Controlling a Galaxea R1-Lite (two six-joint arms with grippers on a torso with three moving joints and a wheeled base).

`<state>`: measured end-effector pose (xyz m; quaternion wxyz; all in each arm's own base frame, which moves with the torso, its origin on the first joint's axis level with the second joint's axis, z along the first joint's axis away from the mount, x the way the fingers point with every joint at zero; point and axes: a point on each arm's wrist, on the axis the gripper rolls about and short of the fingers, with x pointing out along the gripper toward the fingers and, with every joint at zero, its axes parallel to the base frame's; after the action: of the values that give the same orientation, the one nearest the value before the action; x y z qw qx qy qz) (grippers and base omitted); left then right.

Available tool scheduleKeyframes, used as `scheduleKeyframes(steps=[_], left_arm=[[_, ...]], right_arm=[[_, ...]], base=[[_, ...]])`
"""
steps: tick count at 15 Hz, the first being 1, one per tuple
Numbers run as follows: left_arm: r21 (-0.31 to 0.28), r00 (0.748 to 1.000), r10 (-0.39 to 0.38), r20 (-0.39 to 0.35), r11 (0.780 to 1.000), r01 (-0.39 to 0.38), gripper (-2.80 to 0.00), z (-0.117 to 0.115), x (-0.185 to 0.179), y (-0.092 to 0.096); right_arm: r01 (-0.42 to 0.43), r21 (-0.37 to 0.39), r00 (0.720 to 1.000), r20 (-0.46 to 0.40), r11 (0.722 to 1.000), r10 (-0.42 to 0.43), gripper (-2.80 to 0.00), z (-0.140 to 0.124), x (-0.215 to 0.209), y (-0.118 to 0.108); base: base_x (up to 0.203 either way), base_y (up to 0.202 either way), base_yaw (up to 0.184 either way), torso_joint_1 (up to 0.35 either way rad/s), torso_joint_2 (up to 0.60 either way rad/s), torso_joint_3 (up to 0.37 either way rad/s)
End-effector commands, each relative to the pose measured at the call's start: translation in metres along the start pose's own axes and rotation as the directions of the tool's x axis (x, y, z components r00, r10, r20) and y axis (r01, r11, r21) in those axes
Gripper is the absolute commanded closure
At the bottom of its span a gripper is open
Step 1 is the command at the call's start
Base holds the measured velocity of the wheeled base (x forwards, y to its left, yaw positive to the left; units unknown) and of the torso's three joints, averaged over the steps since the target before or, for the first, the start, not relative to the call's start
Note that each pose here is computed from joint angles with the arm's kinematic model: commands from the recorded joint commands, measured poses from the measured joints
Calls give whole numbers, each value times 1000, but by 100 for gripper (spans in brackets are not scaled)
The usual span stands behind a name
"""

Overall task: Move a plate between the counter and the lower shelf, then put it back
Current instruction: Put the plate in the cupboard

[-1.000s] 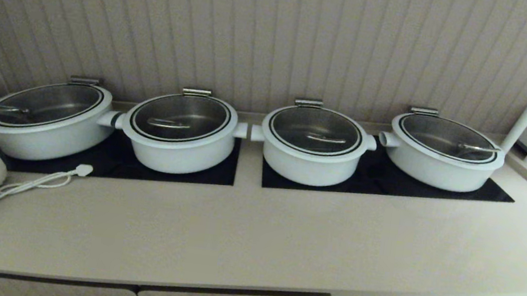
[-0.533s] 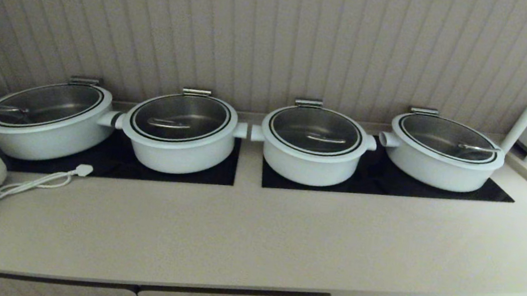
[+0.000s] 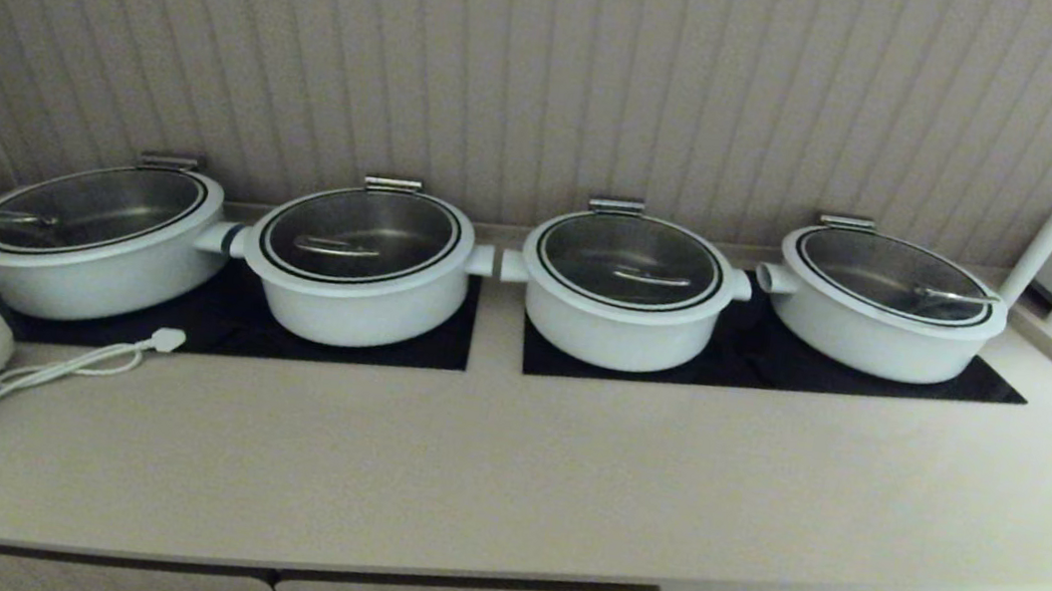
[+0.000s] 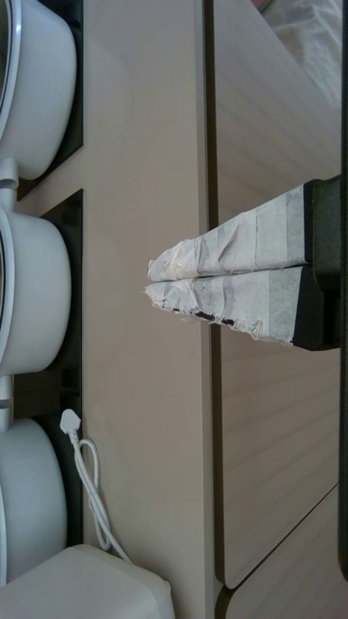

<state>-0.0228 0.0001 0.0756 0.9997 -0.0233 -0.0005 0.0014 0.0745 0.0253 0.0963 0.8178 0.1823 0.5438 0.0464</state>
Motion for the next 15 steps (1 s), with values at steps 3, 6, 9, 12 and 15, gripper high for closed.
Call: scheduleKeyframes(steps=[3, 6, 9, 12, 15], left_arm=[[-1, 1000, 0, 1, 1000, 0, 0, 0, 0, 0], [-1, 1000, 0, 1, 1000, 0, 0, 0, 0, 0], [-1, 1000, 0, 1, 1000, 0, 0, 0, 0, 0], [-2, 1000, 0, 1, 1000, 0, 0, 0, 0, 0], [-2, 1000, 0, 1, 1000, 0, 0, 0, 0, 0]], right_arm=[[-15, 1, 1000, 20, 1000, 15, 0, -2, -3, 0], [-20, 4, 999, 25, 1000, 20, 0, -6, -5, -3], [-21, 5, 999, 25, 1000, 21, 0, -6, -5, -3], [-31, 5, 999, 17, 1000, 31, 0, -7, -5, -3], [-32, 8, 999, 15, 999, 32, 0, -6, -5, -2]], base=[[0, 0, 0, 0, 0, 0], [0, 0, 0, 0, 0, 0], [0, 0, 0, 0, 0, 0], [0, 0, 0, 0, 0, 0], [0, 0, 0, 0, 0, 0]])
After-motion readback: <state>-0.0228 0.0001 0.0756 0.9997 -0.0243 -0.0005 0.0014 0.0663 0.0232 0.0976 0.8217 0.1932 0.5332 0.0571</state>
